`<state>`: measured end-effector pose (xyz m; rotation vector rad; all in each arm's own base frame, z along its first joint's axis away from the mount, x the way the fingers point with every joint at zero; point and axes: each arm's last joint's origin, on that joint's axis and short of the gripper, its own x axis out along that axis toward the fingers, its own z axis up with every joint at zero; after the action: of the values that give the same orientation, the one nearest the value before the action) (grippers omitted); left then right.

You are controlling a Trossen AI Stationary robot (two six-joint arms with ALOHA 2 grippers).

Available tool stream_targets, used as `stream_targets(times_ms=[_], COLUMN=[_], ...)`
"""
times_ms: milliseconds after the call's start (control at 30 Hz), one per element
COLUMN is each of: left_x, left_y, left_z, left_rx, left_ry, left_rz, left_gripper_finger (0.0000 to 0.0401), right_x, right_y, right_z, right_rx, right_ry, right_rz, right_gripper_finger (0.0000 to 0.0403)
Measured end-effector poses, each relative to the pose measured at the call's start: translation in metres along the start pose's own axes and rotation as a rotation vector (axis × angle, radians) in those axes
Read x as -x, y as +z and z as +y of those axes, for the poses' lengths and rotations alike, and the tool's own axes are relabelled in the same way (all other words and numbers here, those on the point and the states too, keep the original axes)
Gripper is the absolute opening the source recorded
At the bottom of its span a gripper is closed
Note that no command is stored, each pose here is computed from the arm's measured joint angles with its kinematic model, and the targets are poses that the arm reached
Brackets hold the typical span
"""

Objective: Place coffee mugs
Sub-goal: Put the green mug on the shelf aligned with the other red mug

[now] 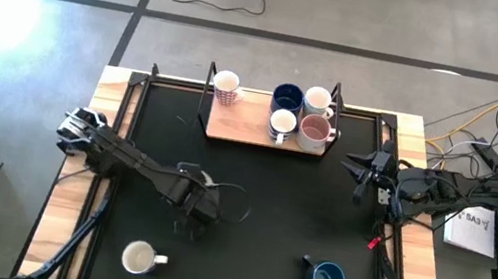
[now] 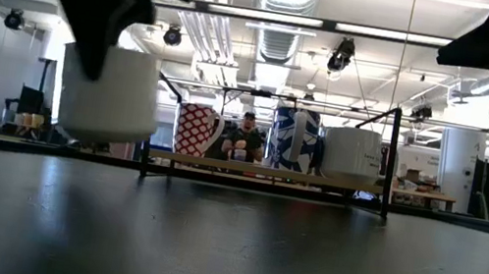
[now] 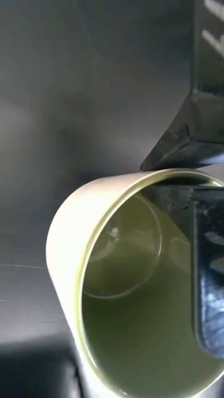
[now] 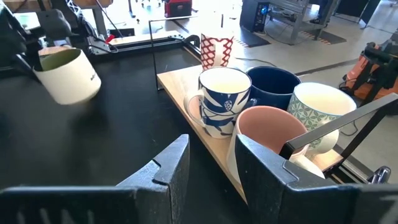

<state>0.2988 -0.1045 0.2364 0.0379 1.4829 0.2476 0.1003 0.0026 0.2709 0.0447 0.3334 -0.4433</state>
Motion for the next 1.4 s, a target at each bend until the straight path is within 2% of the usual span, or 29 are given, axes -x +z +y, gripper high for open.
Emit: stream_targets(times_ms=[200, 367, 600, 800, 967, 1200, 1400], left_x=[0.012, 0.014, 0.016, 0.011, 0.004, 0.002, -0.002], left_y=[0.030, 0.052, 0.086, 0.108, 0.122, 0.124, 0.118], left_z=[0.012, 0.027, 0.040, 0.064, 0.091, 0.114, 0.139], left_rx=[-0.047, -0.079, -0.188, -0.264, -0.259, -0.296, -0.272], left_ry=[-0.043, -0.026, -0.010, 0.022, 0.037, 0.055, 0.059], left_rz=[-0.131, -0.174, -0.230, -0.145, -0.040, 0.009, 0.047], left_gripper_finger=[0.0010, 0.0010, 0.0010, 0.0012, 0.0014, 0.0013, 0.0013], right_x=[0.000, 0.000, 0.000, 0.000, 0.000, 0.000, 0.000], right_y=[0.000, 0.000, 0.000, 0.000, 0.000, 0.000, 0.000], right_z=[0.000, 0.000, 0.000, 0.000, 0.000, 0.000, 0.000], right_rx=[0.000, 0.000, 0.000, 0.000, 0.000, 0.000, 0.000], right_ry=[0.000, 0.000, 0.000, 0.000, 0.000, 0.000, 0.000], right_rz=[0.000, 0.000, 0.000, 0.000, 0.001, 0.000, 0.001], right_gripper_finger=[0.0121, 0.0121, 0.0121, 0.0121, 0.0121, 0.0121, 0.0121])
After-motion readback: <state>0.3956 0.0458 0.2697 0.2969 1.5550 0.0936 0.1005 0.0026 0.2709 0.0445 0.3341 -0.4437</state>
